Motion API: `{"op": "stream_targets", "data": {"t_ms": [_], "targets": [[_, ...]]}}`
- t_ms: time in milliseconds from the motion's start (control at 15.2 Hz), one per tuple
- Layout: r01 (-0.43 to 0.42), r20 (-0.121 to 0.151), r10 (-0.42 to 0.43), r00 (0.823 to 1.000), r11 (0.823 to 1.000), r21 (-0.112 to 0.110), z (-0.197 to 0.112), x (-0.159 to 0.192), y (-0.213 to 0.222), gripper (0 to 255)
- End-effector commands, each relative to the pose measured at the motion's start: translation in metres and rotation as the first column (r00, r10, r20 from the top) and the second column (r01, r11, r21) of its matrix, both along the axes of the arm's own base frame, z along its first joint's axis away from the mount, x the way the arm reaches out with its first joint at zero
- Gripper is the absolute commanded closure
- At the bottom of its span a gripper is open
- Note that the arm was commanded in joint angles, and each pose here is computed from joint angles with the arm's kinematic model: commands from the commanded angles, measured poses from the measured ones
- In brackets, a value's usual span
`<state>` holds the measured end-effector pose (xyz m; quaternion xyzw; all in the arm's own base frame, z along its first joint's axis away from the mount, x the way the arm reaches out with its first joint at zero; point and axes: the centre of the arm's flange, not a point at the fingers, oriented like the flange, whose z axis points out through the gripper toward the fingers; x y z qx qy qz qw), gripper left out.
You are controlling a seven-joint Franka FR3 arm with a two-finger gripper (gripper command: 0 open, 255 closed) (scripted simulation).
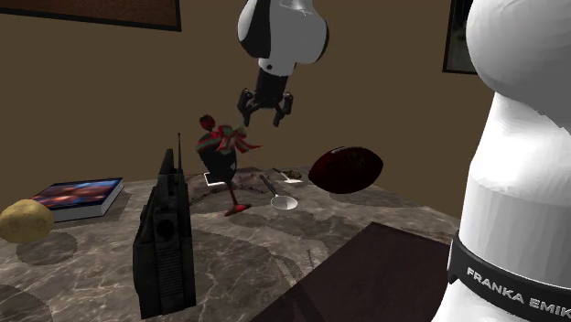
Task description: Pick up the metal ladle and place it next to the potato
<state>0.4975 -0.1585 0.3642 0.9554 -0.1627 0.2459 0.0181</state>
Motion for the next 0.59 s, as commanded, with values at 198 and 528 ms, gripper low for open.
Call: {"op": "stream_targets", "data": {"t_ms": [198,528], "targets": [[0.038,-0.064,-0.036,0.997,0.999,0.033,-0.051,0.016,-0.024,0],[0.083,-0.119,-0.076,0.99,0.995,0.06,-0.109,0.033,-0.049,0]]}}
